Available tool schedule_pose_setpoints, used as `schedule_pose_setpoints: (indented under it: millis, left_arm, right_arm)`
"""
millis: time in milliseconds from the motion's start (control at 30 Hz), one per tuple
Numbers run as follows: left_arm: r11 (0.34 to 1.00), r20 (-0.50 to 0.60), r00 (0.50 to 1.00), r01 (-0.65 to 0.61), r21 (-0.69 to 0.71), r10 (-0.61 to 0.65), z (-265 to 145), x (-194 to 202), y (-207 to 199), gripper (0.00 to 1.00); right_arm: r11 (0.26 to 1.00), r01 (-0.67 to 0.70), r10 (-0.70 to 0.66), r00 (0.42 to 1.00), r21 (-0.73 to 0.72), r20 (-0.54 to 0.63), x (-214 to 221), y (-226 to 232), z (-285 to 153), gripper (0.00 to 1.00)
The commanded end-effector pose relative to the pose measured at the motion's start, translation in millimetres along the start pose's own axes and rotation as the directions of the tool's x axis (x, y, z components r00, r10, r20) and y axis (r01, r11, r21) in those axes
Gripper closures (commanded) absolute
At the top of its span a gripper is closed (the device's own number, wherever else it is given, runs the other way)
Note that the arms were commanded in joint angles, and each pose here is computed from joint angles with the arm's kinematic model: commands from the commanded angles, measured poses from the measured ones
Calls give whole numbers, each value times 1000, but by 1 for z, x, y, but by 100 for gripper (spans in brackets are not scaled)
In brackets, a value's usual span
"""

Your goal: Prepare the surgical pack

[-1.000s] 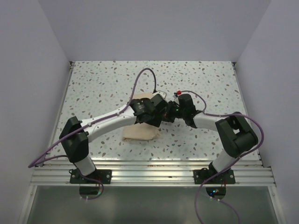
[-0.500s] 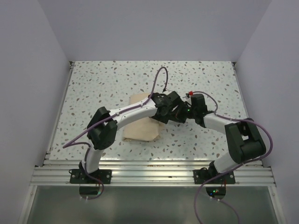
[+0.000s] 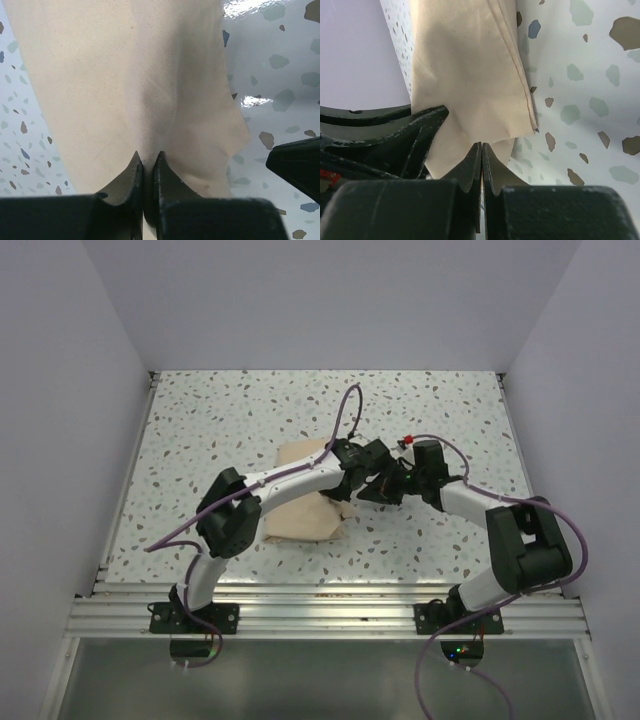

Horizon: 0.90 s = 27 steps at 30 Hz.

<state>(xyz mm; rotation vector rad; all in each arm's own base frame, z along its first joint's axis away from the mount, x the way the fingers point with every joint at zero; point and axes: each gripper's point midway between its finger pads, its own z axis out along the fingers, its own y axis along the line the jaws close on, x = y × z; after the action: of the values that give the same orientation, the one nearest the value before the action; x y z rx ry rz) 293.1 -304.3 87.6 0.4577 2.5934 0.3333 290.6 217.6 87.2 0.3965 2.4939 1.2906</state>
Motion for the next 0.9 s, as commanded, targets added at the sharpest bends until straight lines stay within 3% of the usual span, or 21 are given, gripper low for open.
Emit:
schedule_pose_setpoints:
  millis: [0, 367, 567, 867]
  left_arm:
    - [1000, 41, 999, 15, 17, -16, -16, -14, 4, 99]
    - [977, 105, 990, 73, 198, -95, -52, -34, 0, 100]
    - [967, 62, 991, 98, 237, -116, -46, -30, 5, 100]
    - [949, 82, 989, 91, 303, -121, -55, -35, -2, 100]
  right_arm:
    - [996, 61, -64, 997, -58, -52, -2, 18, 0, 100]
    - [986, 74, -95, 986, -149, -139, 6, 44, 3, 100]
    - [979, 130, -158, 971, -157, -181, 37, 49, 8, 100]
    - [975, 122, -151, 976, -183, -155, 33, 48, 24, 100]
